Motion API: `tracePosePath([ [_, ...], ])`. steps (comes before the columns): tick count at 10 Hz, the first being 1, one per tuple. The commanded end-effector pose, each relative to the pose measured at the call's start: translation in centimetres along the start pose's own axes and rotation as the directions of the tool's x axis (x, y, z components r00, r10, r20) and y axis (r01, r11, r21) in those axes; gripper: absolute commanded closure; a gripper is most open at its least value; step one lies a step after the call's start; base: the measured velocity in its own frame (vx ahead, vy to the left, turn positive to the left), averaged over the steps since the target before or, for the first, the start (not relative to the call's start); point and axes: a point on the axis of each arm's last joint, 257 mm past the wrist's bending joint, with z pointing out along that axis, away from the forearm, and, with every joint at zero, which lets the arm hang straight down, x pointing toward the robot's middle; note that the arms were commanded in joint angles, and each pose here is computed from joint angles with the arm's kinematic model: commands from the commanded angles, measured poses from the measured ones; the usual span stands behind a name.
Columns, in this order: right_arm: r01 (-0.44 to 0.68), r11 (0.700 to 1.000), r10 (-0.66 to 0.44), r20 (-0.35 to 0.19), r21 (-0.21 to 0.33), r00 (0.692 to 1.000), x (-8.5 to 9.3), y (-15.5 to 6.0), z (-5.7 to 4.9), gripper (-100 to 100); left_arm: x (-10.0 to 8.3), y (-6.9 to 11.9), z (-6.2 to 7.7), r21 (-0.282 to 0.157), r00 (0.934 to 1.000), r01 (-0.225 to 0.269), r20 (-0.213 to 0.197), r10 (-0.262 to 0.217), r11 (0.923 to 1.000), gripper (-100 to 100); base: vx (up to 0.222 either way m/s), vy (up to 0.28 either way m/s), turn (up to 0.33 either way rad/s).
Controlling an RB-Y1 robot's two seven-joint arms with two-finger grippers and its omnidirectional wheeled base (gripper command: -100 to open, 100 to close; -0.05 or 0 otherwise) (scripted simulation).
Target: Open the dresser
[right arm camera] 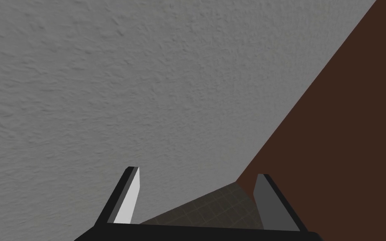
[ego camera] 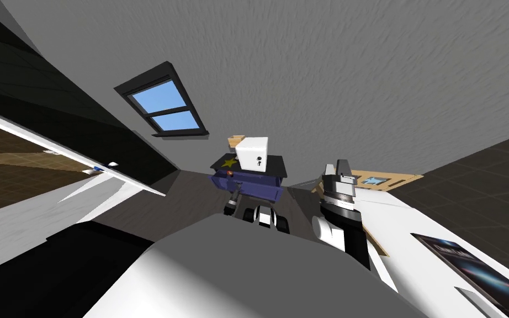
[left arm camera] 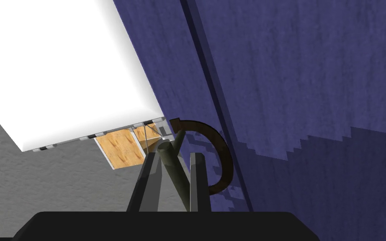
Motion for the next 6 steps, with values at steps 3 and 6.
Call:
tracePosePath([
  [3,0.0,1.0,0.0,0.0,0.0,1.0,0.0,0.0,0.0,0,-0.3,0.2,3.0,0.01,0.9998,-0.006,0.017,0.006,0.9999,100,-0.14,0.004,-0.04],
  [6,0.0,1.0,0.0,0.0,0.0,1.0,0.0,0.0,0.0,0,-0.6,0.4,4.9,0.009,0.9995,-0.01,0.031,0.01,0.9999,100,-0.125,0.011,-0.038],
])
